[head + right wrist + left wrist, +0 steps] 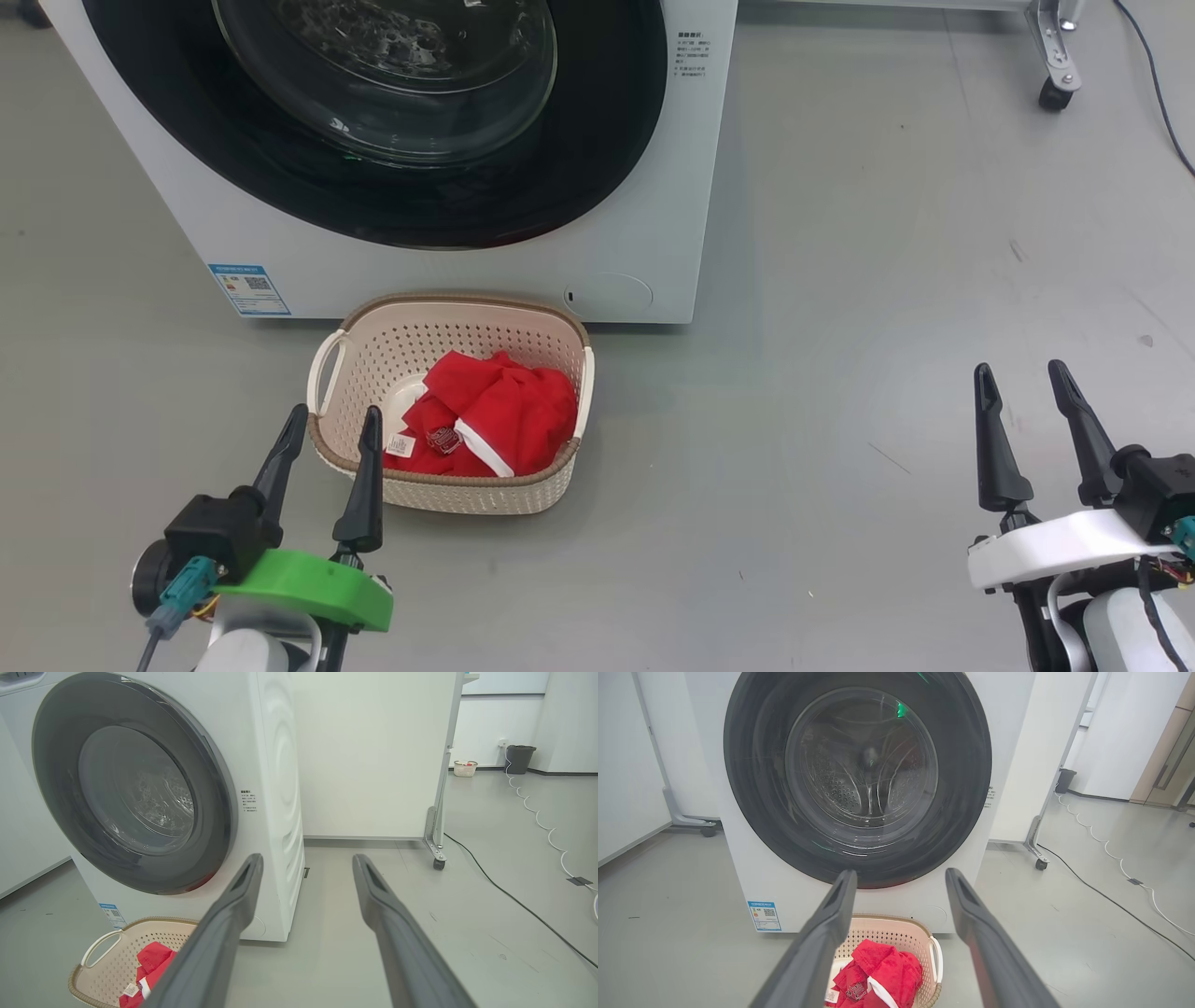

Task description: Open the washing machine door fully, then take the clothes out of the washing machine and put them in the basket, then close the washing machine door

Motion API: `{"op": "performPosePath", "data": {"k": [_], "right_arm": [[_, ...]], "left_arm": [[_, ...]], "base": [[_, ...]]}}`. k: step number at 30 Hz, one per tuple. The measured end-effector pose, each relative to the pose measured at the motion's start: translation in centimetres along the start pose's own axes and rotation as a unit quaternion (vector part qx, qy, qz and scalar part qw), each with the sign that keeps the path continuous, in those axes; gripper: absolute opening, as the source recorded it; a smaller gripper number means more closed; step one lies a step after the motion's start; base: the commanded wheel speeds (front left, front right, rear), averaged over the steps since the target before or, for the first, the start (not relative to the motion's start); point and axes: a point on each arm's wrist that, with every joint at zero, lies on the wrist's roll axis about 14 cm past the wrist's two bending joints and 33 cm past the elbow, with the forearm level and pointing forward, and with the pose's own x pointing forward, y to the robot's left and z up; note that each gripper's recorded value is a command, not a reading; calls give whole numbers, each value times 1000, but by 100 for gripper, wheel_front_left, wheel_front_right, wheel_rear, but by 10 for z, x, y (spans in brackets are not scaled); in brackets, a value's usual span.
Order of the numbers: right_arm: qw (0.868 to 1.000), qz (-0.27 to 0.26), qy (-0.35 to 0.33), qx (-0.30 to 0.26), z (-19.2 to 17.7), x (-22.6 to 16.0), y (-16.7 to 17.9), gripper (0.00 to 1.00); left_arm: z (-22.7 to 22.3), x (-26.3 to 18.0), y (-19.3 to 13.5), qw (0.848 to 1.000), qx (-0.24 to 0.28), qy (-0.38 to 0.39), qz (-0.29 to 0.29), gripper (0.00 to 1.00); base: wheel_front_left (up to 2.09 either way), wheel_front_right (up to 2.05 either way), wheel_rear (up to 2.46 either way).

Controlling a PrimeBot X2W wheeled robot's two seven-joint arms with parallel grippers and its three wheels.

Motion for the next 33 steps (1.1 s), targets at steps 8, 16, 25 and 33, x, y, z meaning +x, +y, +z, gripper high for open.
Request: {"op": "performPosePath", "data": {"k": [8,16,25,33], "right_arm": [[1000,-3,3,0,-1,-3,-1,100],[1000,-2,0,-1,0,-5,0,100],[1000,3,-4,0,3,-5,2,100],[1000,2,0,-2,0,-8,1,100]], "left_arm": [[0,-1,-1,1000,3,-1,0,100],[3,-2,-2,1000,8,-4,0,100],[4,-3,1,1000,16,-6,3,100],[2,-5,2,1000,15,-2,7,100]], "base": [[0,0,0],[0,0,0],[0,0,0],[0,0,0]]}}
